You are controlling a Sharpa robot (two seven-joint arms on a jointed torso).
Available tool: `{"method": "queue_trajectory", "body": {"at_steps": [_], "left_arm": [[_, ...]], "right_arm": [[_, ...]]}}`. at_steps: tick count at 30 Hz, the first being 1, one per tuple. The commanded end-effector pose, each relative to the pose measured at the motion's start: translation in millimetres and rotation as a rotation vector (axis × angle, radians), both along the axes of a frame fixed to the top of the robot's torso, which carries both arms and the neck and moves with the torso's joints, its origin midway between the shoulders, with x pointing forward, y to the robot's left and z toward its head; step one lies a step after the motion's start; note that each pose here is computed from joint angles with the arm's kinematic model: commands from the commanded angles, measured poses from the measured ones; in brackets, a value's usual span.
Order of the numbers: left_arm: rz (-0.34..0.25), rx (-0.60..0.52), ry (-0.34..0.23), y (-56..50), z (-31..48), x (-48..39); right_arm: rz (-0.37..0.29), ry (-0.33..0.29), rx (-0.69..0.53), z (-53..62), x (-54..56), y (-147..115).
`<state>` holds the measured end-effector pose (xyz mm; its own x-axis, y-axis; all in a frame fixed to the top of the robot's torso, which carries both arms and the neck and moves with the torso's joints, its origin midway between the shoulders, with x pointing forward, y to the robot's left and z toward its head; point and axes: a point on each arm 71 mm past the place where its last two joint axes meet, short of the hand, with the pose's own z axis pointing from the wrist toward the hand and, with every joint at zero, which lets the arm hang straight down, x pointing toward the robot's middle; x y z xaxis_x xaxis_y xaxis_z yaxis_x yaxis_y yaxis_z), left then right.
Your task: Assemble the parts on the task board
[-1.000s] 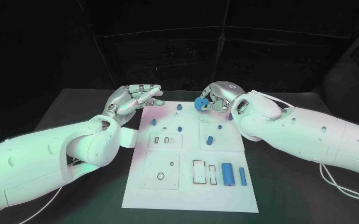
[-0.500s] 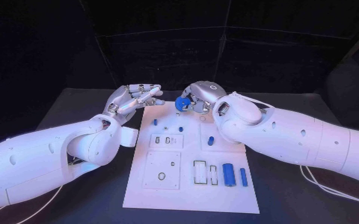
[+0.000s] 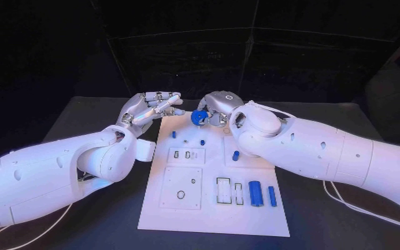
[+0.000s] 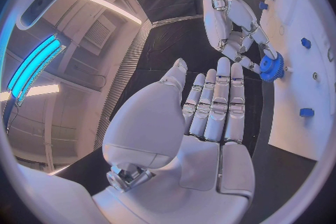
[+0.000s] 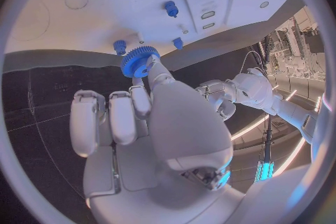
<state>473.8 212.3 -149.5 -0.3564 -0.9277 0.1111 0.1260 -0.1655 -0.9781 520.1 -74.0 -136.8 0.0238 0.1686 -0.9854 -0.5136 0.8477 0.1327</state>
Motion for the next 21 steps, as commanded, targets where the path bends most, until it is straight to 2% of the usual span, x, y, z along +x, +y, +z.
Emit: {"method": "queue_trajectory", "body": {"at_steps": [1, 5, 12, 21], "left_arm": [[-0.011, -0.007, -0.009, -1.5, 1.8, -0.1], [-0.012, -0.007, -0.009, -1.7, 1.9, 0.1], [-0.013, -0.007, -0.009, -2.4, 2.0, 0.3], [-0.014, -0.007, -0.009, -2.8, 2.1, 0.6]], "right_arm": [[0.010, 0.026, -0.057, -2.7, 0.3, 3.7], [0.019, 0.047, -0.082, -5.4, 0.5, 7.7], [0.027, 0.070, -0.117, -16.9, -2.5, 10.7], [0.019, 0.062, -0.130, -19.5, -1.2, 12.9]]}}
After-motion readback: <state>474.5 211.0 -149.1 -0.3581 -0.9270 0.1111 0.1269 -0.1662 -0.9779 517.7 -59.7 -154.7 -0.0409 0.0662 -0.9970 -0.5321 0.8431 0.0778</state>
